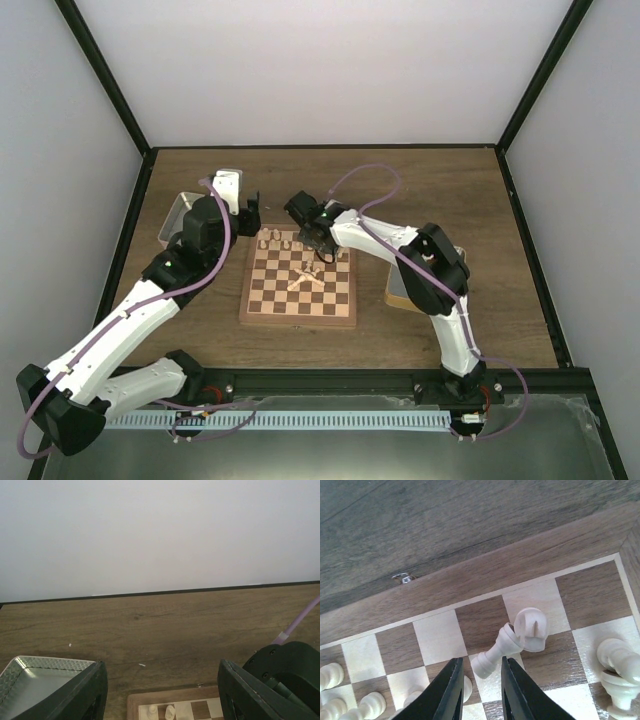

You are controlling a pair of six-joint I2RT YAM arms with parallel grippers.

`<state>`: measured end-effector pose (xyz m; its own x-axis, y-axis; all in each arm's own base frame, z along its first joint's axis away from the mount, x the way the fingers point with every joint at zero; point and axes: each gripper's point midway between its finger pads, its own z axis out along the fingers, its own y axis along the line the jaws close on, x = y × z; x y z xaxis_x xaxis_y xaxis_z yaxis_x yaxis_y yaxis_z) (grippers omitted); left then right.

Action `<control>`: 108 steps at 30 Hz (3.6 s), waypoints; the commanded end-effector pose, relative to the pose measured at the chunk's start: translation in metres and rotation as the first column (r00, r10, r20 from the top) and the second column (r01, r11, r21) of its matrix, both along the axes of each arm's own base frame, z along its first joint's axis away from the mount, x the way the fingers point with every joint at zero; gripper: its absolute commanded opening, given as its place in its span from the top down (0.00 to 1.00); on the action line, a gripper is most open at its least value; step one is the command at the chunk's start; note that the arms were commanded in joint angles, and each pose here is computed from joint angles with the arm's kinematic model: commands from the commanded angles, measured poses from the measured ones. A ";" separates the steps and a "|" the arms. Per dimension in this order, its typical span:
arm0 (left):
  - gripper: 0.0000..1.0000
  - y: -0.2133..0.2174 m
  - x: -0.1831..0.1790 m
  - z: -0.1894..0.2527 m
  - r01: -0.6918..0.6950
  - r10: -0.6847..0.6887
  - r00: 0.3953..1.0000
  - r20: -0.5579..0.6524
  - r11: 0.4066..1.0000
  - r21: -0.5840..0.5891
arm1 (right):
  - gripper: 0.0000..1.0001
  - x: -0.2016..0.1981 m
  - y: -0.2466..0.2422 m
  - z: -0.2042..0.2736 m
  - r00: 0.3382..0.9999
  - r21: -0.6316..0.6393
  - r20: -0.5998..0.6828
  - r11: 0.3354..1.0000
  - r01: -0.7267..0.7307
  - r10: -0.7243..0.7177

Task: Set up the chess pieces on the board
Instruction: Pick up the chess piece from the chessboard.

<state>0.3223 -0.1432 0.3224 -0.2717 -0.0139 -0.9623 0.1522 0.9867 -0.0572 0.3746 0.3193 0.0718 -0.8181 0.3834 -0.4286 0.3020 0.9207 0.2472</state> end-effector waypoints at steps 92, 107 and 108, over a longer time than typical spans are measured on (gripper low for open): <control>0.36 -0.034 0.008 -0.024 0.110 -0.117 0.986 -0.117 0.991 -0.070 | 0.97 -0.021 -0.023 -0.007 0.841 0.059 0.025 0.839 -0.542 0.541; 0.36 -0.063 0.009 -0.060 0.164 -0.217 0.945 -0.243 0.961 -0.222 | 0.97 -0.032 -0.032 -0.014 0.772 0.078 0.026 0.769 -0.635 0.635; 0.36 -0.067 0.009 -0.065 0.175 -0.236 0.937 -0.258 0.955 -0.239 | 0.97 -0.032 -0.033 -0.015 0.773 0.081 0.025 0.769 -0.634 0.634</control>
<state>0.3297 -0.1937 0.2626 -0.5032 -0.0677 -0.8615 0.2684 0.9354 -0.2303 0.3461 0.2892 0.0521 -0.8969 -0.1691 -0.4086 -0.3123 0.8964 0.3147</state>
